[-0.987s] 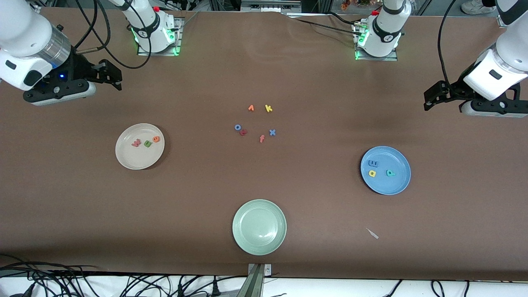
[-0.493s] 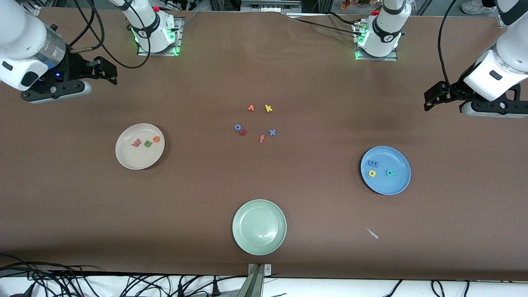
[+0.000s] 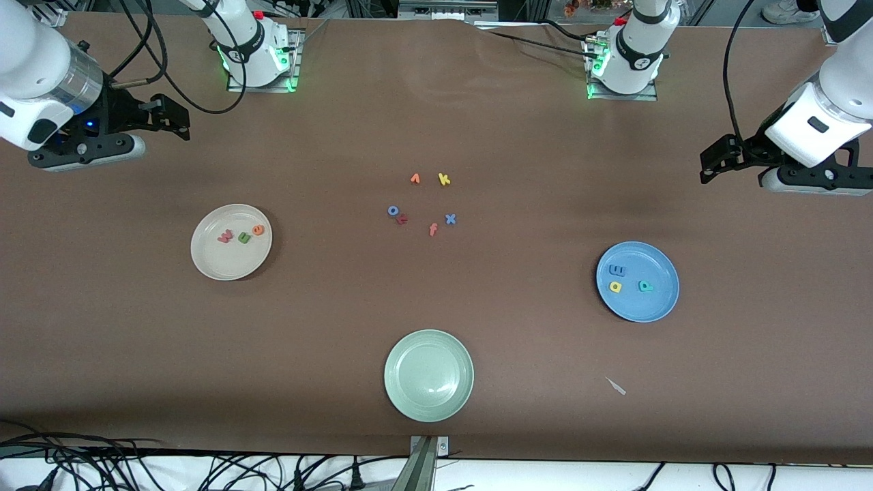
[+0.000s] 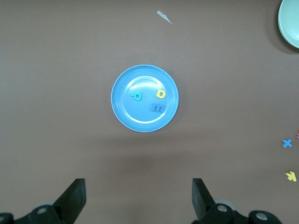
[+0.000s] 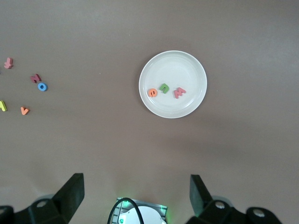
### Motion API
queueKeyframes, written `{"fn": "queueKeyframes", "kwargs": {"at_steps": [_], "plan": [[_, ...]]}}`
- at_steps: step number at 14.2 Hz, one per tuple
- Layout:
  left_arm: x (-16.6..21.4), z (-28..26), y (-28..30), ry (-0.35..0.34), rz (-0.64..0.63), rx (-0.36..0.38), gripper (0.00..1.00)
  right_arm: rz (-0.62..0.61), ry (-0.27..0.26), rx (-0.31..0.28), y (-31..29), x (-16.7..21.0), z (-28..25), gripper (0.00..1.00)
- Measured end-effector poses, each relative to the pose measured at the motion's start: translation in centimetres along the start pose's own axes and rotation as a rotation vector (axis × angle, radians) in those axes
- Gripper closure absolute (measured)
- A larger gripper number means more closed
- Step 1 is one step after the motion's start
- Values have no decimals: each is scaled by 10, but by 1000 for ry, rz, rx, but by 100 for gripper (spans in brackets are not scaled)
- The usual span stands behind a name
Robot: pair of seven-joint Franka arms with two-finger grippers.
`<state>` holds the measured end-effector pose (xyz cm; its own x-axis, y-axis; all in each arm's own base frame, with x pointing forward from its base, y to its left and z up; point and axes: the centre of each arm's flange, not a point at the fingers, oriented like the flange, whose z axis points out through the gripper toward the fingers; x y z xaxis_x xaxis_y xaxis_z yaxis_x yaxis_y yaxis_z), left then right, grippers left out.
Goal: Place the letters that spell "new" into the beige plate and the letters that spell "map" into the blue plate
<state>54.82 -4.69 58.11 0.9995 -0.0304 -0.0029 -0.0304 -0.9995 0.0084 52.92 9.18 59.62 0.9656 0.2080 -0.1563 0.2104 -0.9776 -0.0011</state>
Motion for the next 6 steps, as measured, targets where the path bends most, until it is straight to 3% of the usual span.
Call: {"fn": "queueKeyframes", "kwargs": {"at_steps": [6], "plan": [[0, 0, 1, 0, 1, 0, 0, 0, 6, 0, 0, 3, -2, 0]]}}
